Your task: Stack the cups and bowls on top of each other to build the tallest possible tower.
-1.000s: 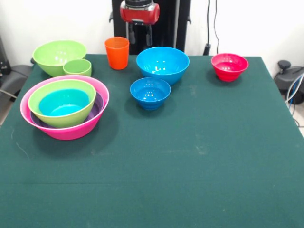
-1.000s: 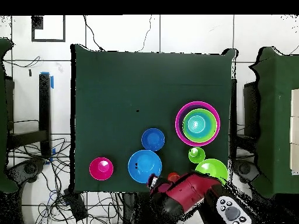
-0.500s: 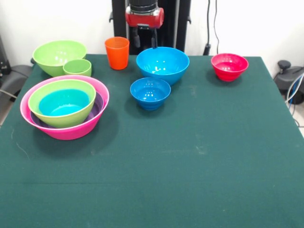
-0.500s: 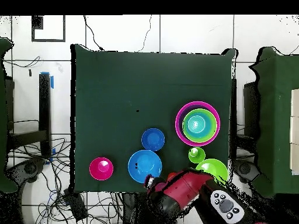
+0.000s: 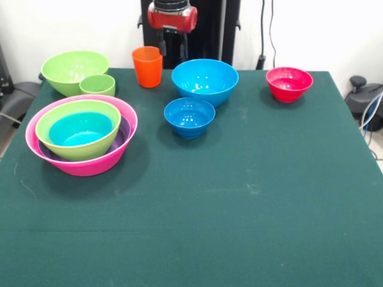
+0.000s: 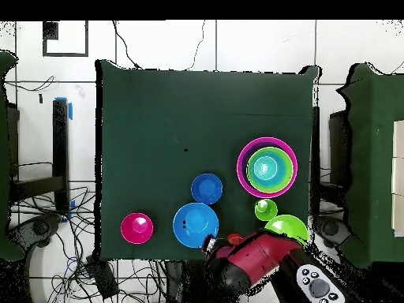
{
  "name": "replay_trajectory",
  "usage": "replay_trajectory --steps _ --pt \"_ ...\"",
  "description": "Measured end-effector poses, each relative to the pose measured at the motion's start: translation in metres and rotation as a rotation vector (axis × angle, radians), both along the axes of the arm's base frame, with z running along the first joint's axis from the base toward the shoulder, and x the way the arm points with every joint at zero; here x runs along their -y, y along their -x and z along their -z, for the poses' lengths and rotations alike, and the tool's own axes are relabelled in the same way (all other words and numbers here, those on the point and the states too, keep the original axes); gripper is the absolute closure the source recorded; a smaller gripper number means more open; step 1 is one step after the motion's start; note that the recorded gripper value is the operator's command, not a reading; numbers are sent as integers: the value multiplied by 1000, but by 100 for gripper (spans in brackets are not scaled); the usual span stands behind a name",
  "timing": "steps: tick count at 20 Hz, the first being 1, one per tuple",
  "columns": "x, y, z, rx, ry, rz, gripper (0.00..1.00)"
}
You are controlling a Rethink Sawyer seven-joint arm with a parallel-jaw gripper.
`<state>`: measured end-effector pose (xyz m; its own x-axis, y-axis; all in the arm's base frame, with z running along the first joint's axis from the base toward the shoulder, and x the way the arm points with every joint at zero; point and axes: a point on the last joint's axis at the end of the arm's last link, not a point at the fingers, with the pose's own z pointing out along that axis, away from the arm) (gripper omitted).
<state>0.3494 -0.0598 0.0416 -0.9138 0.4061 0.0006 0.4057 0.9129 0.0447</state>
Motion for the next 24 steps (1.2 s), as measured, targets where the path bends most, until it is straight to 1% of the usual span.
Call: replay_trajectory --steps 3,7,11,14,15,19,24 --pt "8 -4 -8 -13 30 25 0" --pt "16 -7 -14 -17 55 33 0" --pt "20 -6 -15 -28 64 39 0" --pt "18 -4 -12 -34 60 34 0" --pt "17 -3 -11 -37 58 28 0" --pt "6 4 -3 -51 51 -38 0" --pt "-3 12 4 -64 47 -92 0"
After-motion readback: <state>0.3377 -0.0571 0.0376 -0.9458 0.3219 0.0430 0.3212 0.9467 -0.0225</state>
